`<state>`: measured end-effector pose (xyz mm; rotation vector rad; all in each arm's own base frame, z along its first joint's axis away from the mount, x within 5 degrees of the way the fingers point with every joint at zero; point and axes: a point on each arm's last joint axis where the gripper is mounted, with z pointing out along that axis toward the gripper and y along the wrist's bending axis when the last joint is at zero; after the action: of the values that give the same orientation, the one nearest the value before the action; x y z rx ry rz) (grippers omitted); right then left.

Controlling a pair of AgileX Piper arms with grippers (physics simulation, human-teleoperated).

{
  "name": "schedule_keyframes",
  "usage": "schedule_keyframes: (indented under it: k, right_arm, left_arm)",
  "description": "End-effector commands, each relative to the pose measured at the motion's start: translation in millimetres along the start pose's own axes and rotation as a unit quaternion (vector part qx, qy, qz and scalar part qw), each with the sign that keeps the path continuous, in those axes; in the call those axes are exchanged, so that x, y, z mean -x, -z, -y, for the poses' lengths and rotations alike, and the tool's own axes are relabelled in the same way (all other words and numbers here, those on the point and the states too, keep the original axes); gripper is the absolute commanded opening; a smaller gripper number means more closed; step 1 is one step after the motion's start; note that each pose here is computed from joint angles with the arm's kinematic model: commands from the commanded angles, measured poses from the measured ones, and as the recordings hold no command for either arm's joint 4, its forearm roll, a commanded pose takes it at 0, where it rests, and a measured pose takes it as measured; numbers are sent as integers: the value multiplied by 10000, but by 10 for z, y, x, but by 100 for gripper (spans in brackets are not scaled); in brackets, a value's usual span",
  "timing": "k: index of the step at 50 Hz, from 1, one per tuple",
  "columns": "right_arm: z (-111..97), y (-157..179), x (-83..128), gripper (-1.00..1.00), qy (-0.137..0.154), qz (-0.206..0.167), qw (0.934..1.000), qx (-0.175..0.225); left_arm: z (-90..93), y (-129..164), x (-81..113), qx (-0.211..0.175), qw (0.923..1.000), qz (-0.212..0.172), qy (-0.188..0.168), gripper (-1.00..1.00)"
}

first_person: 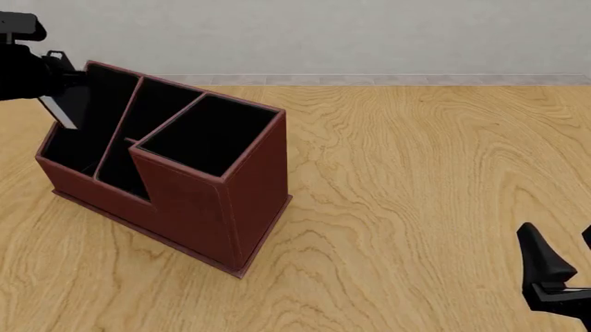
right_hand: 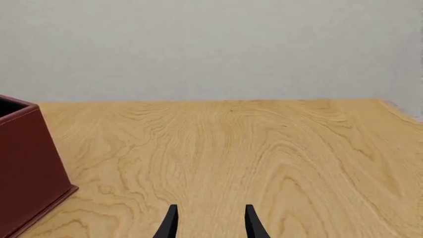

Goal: Pick up the book and place it in the left compartment of the caddy.

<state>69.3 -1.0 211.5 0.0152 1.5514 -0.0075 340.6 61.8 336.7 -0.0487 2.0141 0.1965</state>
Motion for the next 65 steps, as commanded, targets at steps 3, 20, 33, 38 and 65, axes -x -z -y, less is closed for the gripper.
schedule_keyframes:
  k: [3,20,33,38,65]
  right_arm:
    - [1,5,0,100,9,5,10000,-9]
    - [2,7,0,100,-22,9,10000,-14]
    - [2,10,0,100,-36,14,10000,-18]
    - [3,6,1,100,-45,10,10000,-19]
    - [4,12,4,100,-37,29,10000,-31]
  left_arm:
    - [8,-72,-89,8,10000,-18,-89,-100]
    - [39,-167,-225,-25,9998,-129,-159,-100]
    - [27,-241,-355,-10,9993,-253,-277,-100]
    - [31,-247,-394,-14,9991,-275,-321,-100]
    - [-44,-303,-524,96,9988,-311,-353,-100]
